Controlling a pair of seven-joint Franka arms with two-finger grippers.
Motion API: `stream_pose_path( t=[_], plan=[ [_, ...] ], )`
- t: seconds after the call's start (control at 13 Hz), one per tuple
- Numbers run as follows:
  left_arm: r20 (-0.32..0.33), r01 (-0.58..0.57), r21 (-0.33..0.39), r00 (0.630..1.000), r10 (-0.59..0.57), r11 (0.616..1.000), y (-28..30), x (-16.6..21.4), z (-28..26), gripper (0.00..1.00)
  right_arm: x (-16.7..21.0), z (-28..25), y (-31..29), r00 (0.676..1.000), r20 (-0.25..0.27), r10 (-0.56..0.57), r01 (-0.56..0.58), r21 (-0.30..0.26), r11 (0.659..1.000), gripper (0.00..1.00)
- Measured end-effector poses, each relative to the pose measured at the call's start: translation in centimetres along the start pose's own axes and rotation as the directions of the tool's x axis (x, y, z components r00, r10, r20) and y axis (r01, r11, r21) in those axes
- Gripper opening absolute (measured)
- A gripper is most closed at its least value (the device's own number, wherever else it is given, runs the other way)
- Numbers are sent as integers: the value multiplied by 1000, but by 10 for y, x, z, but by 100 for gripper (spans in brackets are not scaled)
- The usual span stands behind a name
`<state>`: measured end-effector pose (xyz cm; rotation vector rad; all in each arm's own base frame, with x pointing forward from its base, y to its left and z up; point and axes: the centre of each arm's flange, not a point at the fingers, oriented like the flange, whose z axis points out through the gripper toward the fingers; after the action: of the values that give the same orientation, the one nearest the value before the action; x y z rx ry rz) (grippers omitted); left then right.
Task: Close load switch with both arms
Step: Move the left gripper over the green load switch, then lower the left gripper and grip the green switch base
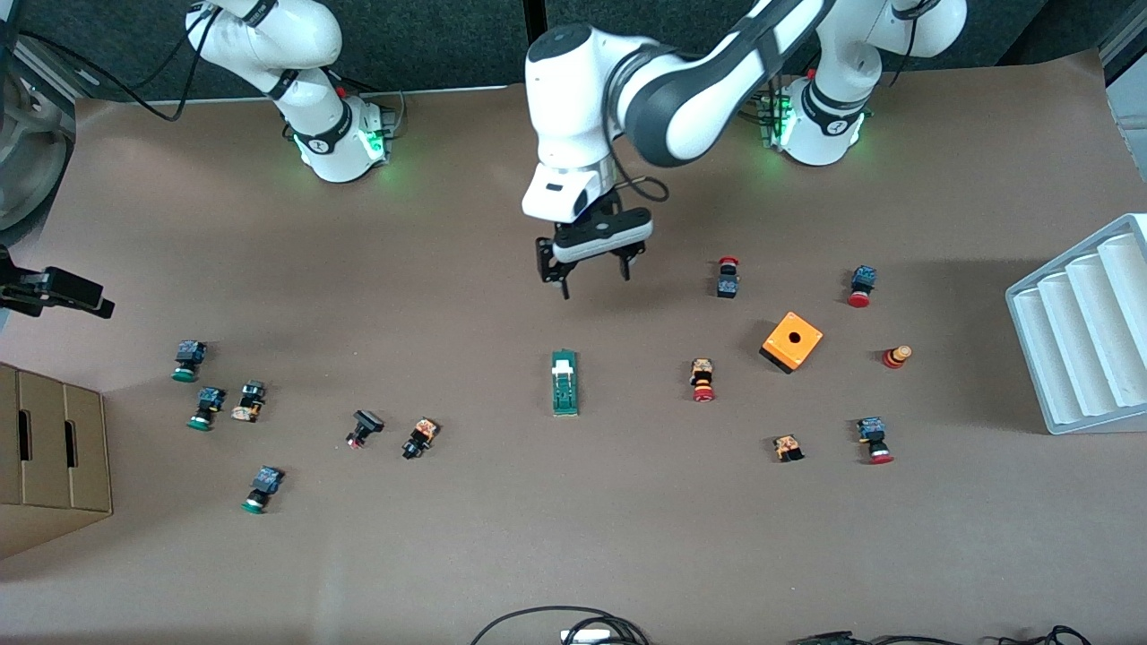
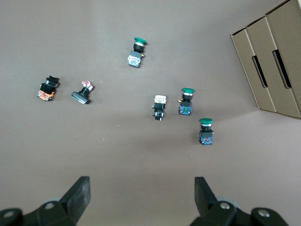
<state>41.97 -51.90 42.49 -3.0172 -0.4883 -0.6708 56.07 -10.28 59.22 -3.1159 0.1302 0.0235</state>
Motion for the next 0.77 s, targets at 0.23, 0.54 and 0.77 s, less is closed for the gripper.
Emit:
stream_pose_path(
  t=[0.23,0.54,0.77],
  plan=[
    [-81,-37,-10,996,36,999,16,-35,37,100,0,0,0,1000,0,0,0,0,1000,100],
    [-234,-64,-35,971,54,997,32,-106,85,100,0,0,0,1000,0,0,0,0,1000,100],
    [-330,-102,-60,941,77,993,32,-136,130,100,0,0,0,1000,0,0,0,0,1000,100]
  ],
)
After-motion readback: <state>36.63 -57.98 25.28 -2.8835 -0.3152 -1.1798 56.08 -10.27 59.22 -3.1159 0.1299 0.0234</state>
